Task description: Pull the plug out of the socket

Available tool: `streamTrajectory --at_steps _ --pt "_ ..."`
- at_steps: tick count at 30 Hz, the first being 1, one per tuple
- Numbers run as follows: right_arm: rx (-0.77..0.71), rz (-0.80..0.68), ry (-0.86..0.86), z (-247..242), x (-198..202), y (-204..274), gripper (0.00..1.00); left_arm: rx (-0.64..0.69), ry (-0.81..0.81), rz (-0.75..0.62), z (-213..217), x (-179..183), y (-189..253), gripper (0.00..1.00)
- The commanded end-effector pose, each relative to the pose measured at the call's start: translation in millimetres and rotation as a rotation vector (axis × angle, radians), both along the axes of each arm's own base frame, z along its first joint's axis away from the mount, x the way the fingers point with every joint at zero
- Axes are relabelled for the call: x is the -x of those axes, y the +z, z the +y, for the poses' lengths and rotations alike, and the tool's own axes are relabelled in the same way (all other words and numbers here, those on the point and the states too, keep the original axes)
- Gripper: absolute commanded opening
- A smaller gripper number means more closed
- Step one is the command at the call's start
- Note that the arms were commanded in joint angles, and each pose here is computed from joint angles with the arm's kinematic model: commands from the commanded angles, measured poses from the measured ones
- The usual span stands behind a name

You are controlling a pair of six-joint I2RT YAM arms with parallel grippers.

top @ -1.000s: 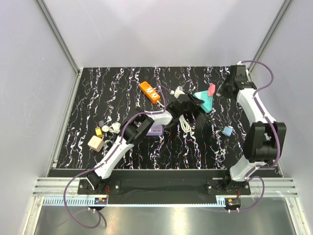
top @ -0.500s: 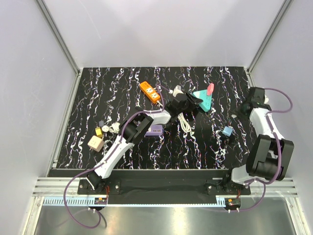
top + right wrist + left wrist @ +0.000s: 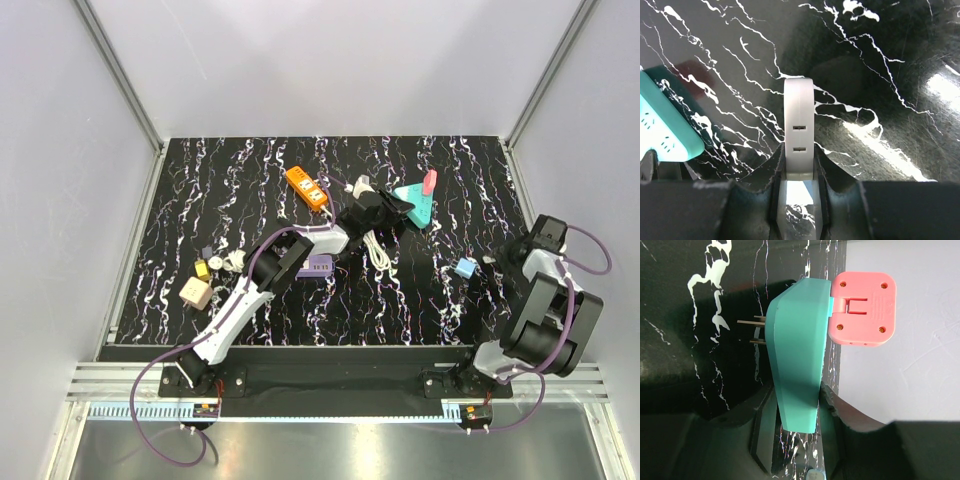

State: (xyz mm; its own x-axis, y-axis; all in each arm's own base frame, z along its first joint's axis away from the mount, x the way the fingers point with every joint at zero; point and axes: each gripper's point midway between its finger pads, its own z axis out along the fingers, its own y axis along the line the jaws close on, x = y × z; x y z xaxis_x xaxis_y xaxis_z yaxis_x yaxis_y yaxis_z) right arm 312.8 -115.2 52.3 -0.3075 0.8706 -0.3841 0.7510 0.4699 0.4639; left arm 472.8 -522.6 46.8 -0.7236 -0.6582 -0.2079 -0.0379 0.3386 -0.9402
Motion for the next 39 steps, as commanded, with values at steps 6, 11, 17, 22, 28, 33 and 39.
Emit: streamTrajectory --at_steps 6,11,17,22,28,33,39 --pt "0.078 -0.105 -0.076 -9 7 17 0.29 -0.060 -0.002 0.008 9 -1 -21 0.00" --pt "0.031 -0.088 -0.038 0 6 7 0.36 -0.070 -0.002 0.011 11 1 -21 0.00" --pt "0.059 -0.108 -0.007 1 8 17 0.51 -0.082 0.002 0.008 11 0 -20 0.00" --pt "0.090 -0.119 -0.013 0 14 40 0.70 -0.085 0.002 0.005 12 -1 -20 0.00" --pt "0.114 -0.198 0.052 24 19 87 0.76 -0.089 0.002 0.006 13 0 -20 0.00" --pt "0.234 -0.147 0.188 48 -10 98 0.83 -0.085 0.006 0.012 13 0 -21 0.00" --pt "0.291 0.000 0.344 81 -68 80 0.94 -0.082 -0.010 0.004 14 4 -20 0.00"
